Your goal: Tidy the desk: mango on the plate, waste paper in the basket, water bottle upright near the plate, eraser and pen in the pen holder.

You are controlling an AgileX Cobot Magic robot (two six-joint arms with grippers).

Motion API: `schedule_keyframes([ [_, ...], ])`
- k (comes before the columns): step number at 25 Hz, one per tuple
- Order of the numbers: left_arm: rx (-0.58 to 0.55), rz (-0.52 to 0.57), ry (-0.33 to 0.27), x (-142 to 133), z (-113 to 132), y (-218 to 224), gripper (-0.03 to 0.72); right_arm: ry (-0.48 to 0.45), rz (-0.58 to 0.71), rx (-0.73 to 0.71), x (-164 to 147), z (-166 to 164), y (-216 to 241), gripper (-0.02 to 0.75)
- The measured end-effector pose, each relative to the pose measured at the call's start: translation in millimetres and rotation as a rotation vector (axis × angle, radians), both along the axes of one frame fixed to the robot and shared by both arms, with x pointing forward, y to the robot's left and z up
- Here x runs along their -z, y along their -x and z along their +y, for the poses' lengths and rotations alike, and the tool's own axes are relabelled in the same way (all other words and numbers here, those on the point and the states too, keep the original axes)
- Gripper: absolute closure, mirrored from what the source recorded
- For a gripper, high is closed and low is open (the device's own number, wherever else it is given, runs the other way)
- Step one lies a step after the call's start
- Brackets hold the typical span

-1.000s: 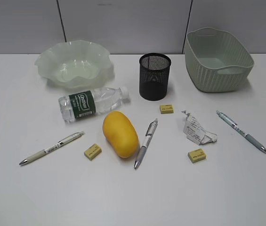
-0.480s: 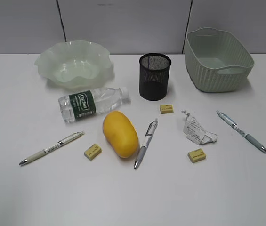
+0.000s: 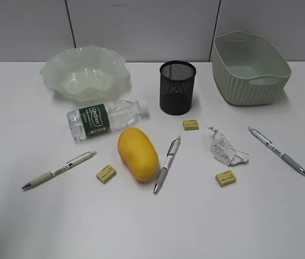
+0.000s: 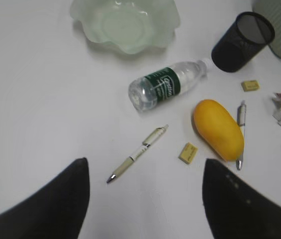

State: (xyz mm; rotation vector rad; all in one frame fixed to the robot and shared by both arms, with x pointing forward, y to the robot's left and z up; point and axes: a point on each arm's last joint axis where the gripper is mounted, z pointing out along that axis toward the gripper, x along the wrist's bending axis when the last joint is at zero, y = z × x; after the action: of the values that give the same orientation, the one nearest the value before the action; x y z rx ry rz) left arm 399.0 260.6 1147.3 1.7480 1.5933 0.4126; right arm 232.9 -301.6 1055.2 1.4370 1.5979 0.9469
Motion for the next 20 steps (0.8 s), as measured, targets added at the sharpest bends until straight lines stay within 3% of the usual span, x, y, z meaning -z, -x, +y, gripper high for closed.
schedule_keyframes([
  [16, 0.369, 0.16, 0.0, 57.9, -122.8, -39.3, 0.176, 0.0, 0.0, 0.0, 0.0, 0.0, 0.0, 0.23],
  [18, 0.375, 0.202, -0.016, 66.3, -138.1, -44.0, 0.179, 0.0, 0.0, 0.0, 0.0, 0.0, 0.0, 0.23],
  [20, 0.372, 0.262, -0.069, 79.1, -152.6, -51.1, 0.181, 0.0, 0.0, 0.0, 0.0, 0.0, 0.0, 0.23],
])
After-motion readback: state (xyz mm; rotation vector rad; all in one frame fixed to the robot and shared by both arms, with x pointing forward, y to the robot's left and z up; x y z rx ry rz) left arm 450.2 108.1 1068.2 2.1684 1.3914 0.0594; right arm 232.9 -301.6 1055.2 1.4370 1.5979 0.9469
